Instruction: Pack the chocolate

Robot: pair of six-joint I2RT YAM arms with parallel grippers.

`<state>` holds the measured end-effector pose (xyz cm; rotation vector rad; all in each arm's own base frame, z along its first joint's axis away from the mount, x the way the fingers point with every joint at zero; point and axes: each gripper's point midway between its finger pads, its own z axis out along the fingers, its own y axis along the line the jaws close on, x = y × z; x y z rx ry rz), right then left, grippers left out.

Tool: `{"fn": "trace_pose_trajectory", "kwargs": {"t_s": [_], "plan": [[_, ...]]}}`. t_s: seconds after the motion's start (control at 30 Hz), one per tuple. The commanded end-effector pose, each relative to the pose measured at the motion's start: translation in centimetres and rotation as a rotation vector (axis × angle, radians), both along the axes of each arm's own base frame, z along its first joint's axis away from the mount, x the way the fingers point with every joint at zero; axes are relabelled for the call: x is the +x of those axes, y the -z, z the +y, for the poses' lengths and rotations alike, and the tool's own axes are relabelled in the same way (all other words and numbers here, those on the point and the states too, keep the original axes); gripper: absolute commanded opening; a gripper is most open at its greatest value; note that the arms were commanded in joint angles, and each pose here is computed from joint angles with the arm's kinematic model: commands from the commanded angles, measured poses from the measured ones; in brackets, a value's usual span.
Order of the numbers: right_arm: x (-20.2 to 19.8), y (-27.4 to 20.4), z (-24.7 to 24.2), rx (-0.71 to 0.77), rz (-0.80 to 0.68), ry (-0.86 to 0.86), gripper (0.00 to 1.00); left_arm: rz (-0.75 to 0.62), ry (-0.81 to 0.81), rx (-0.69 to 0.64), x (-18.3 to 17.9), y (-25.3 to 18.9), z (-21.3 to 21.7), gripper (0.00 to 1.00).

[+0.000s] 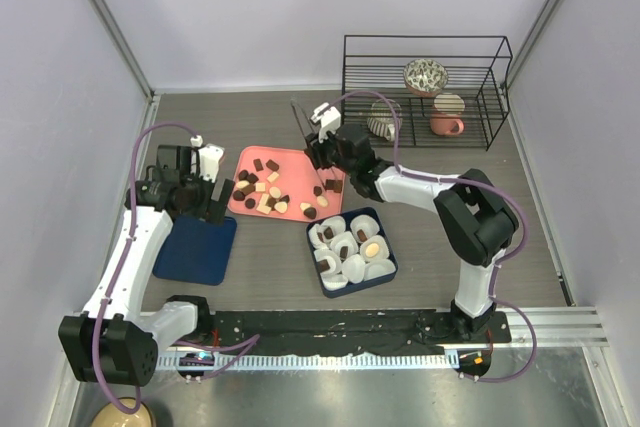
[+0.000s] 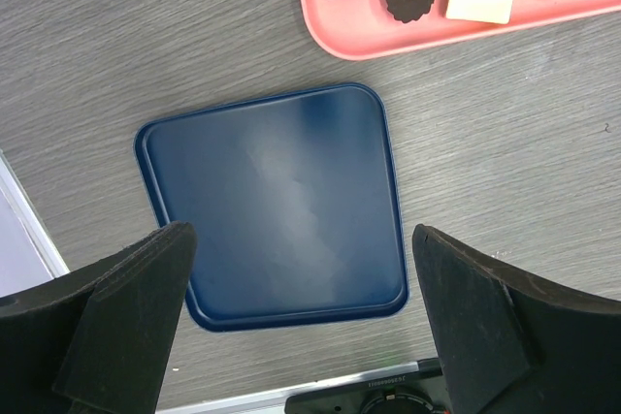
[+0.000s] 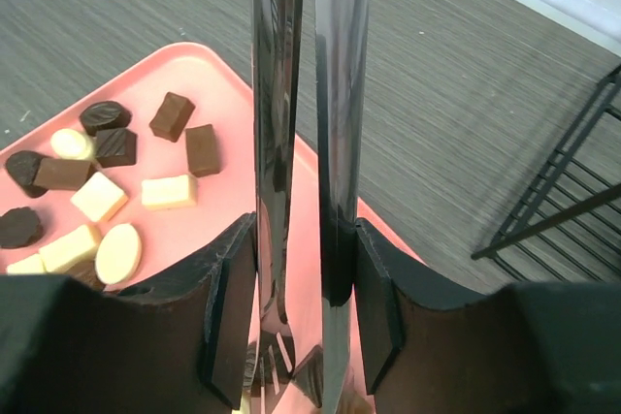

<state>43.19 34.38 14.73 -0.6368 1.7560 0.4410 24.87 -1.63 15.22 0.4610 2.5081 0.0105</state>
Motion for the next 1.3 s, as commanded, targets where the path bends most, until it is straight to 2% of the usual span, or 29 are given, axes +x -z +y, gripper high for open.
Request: {"fn": "trace_pose_trajectory", "kwargs": {"t_s": [0.0, 0.3, 0.5, 0.63, 0.77, 0.87, 1.07, 1.27], "plan": [[-0.5, -6.1, 1.7, 0.126, -0.131, -0.069, 0.45, -0.05, 0.007, 0.008, 0.6, -0.9, 0.2, 1.0], [-1.6, -10.9, 5.0, 0.263, -0.278, -0.169, 0.42, -0.068, -0.022, 0.013, 1.3, -0.8, 0.4, 1.0], [-5.2, -14.2, 6.8, 0.307, -0.316, -0.257, 0.41, -0.14, -0.179, 0.09, 6.3, -2.2, 2.5, 1.0], [-8.8, -14.6, 6.7, 0.332, -0.281, -0.336, 0.41, -0.193, -0.224, 0.038, 9.6, -3.8, 1.9, 1.0], [-12.1, -15.2, 6.8, 0.373, -0.236, -0.416, 0.41, -0.235, -0.237, -0.071, 12.3, -6.4, 0.3, 1.0], [-13.8, -15.5, 7.4, 0.395, -0.213, -0.459, 0.41, -0.212, -0.19, -0.137, 12.5, -6.8, -2.3, 1.0], [-14.5, -15.1, 9.3, 0.399, -0.166, -0.529, 0.42, -0.265, -0.038, -0.152, 10.5, -9.4, -7.3, 1.0], [-14.9, -14.3, 10.5, 0.376, -0.125, -0.575, 0.42, -0.329, -0.006, -0.116, 10.1, -11.6, -7.5, 1.0]]}}
